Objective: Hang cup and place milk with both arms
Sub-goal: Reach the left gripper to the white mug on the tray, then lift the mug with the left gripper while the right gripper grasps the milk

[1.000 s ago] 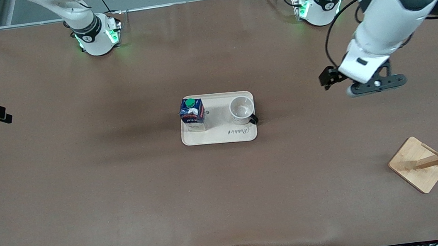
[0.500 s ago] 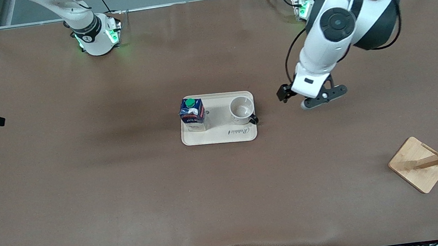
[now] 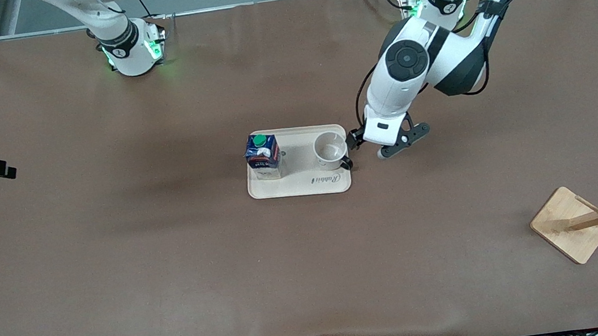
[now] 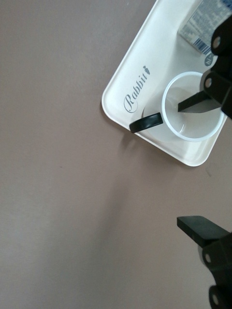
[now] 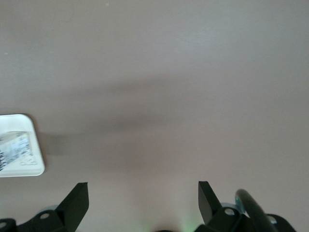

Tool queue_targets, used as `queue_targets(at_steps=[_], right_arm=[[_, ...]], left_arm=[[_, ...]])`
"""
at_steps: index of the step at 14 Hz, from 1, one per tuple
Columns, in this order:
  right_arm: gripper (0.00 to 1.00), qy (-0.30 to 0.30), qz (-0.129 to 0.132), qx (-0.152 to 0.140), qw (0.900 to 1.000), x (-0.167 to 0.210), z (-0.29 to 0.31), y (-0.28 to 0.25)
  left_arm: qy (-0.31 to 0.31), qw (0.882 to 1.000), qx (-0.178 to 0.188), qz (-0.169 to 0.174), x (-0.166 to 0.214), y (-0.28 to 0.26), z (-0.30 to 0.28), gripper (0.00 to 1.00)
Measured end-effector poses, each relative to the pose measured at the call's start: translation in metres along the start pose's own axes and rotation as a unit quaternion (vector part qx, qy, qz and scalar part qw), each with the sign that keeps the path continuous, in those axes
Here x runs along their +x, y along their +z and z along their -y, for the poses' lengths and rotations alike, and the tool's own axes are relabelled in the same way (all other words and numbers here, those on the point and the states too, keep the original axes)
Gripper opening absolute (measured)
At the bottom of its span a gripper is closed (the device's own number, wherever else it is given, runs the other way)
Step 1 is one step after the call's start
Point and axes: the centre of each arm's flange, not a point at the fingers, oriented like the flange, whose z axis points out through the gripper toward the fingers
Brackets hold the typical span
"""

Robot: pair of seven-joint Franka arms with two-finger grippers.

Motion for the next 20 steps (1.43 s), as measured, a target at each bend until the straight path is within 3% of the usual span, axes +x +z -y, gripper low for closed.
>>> queue_targets(at_steps=[2,6,9,10,12,17,20], right_arm=[[1.00,-0.005,0.010,0.008,1.000,0.006,0.007,0.011],[1.00,-0.036,0.053,-0.004,0.998,0.021,0.066,0.056],[1.00,-0.036,0.048,-0.003,0.998,0.026,0.070,0.060],[1.00,-0.037,0.036,-0.002,0.999,0.029,0.071,0.058],[1.00,-0.039,0.026,-0.001,0.999,0.031,0.074,0.058],[1.00,-0.046,0.041,0.004,0.998,0.033,0.091,0.088],[1.00,-0.036,0.044,0.005,0.998,0.033,0.106,0.104]], left_arm=[[-0.016,1.000,0.001,0.001,-0.009,0.013,-0.007,0.94],[-0.054,0.999,0.010,0.001,-0.036,0.045,-0.024,0.86],[-0.064,0.998,0.015,0.002,-0.058,0.069,-0.033,0.81],[-0.067,0.998,0.011,0.004,-0.062,0.076,-0.035,0.76],[-0.069,0.997,0.011,0.008,-0.064,0.092,-0.035,0.55],[-0.071,0.997,0.016,0.004,-0.062,0.110,-0.032,0.06],[-0.056,0.998,0.014,-0.018,-0.054,0.106,-0.032,0.07]])
